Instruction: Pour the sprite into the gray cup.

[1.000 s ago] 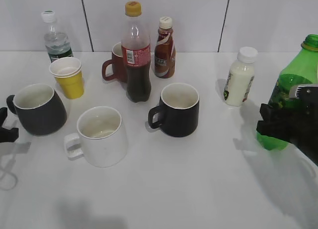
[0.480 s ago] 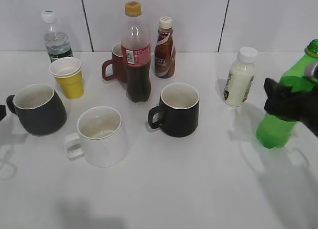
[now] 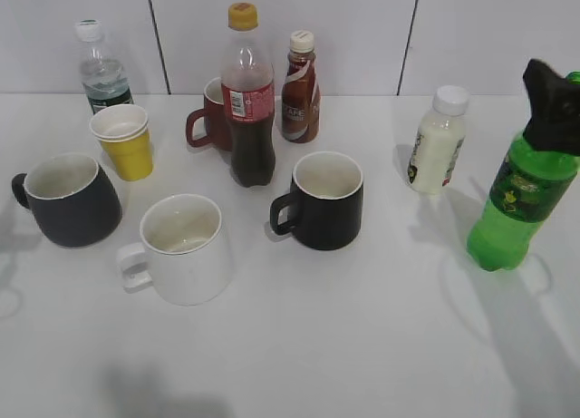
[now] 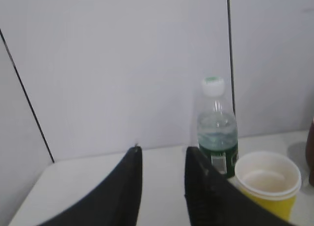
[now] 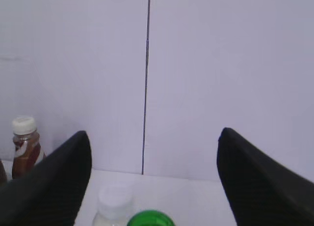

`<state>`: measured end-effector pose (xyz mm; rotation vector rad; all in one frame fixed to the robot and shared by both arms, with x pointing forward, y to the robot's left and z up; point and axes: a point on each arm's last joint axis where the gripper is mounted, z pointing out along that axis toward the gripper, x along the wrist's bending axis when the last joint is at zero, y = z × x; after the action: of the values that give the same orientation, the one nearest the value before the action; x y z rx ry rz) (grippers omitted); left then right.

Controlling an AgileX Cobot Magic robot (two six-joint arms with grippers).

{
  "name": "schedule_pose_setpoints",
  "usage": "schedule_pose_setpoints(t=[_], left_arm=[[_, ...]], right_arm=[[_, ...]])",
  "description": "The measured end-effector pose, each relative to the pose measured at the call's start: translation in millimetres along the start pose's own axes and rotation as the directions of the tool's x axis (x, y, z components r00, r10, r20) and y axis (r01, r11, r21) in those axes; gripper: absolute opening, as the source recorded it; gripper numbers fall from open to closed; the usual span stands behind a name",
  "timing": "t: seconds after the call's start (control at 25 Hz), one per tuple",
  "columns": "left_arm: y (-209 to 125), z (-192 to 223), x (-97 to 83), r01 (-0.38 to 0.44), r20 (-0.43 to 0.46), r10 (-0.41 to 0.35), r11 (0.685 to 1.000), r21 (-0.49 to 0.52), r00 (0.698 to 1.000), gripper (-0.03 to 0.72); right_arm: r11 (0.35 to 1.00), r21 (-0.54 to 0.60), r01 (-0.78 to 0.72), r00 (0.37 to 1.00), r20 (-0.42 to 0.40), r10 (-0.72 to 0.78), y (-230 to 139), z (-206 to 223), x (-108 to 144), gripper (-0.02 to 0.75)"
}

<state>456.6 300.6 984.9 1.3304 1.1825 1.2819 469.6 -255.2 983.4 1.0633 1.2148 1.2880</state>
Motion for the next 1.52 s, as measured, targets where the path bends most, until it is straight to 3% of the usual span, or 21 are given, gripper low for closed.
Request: schedule_pose_setpoints(t=[0.2,0.4,0.56,0.72,0.84,0.96,1.12,1.24,1.32,1.4,1.52], left_arm=[[20.1,-13.2,2.6,0.002,-0.006,-0.002,0.998,-0.060,1.000,0.244],[35.8,-22.6,4.5,0.004,-0.002,-0.004,0.999,-0.047,1.000,0.244],[62.0,-30.2,7.3,0.010,0.019,-0.011,0.996,0.088,1.000,0.245],[98.5,-60.7,10.8,0.027,0.049,-0.041,0.966,0.257,0.998,0.245],[106.3,-85.8,10.6,0.032,0.070,-0.060,0.936,0.351,0.996,0.245],[103.2,-112.1,7.7,0.057,0.091,-0.106,0.904,0.424,0.990,0.245],[98.3,-149.7,3.7,0.093,0.109,-0.168,0.863,0.497,0.980,0.245],[88.7,-176.6,3.1,0.070,0.112,-0.164,0.813,0.578,0.980,0.245],[82.0,-193.6,5.9,0.040,0.097,-0.126,0.787,0.616,0.987,0.245],[77.9,-207.4,9.4,0.038,0.066,-0.100,0.785,0.619,0.993,0.245],[71.3,-223.6,11.1,0.060,0.035,-0.098,0.816,0.575,0.995,0.244]], right_arm=[[1.000,-0.011,0.011,1.000,-0.010,-0.011,22.6,-2.3,-0.7,0.600],[1.000,0.009,0.008,0.999,-0.031,-0.008,47.1,-1.9,-0.4,0.600],[0.998,0.055,0.019,0.997,-0.071,-0.015,80.7,-8.1,-0.1,0.598],[0.987,0.158,0.021,0.990,-0.139,0.001,119.2,-31.9,-0.4,0.596],[0.963,0.266,0.044,0.982,-0.191,0.008,131.9,-61.9,-1.6,0.595],[0.895,0.443,0.054,0.972,-0.228,0.054,124.4,-88.3,-1.3,0.596],[0.770,0.637,0.047,0.969,-0.217,0.121,114.1,-123.7,-4.0,0.596],[0.641,0.765,0.063,0.982,-0.160,0.095,104.2,-150.6,-13.0,0.596],[0.602,0.796,0.068,0.990,-0.129,0.058,98.9,-169.2,-20.1,0.596],[0.612,0.788,0.066,0.992,-0.116,0.042,94.0,-186.8,-24.5,0.596],[0.706,0.706,0.044,0.993,-0.107,0.046,94.6,-210.3,-28.9,0.596]])
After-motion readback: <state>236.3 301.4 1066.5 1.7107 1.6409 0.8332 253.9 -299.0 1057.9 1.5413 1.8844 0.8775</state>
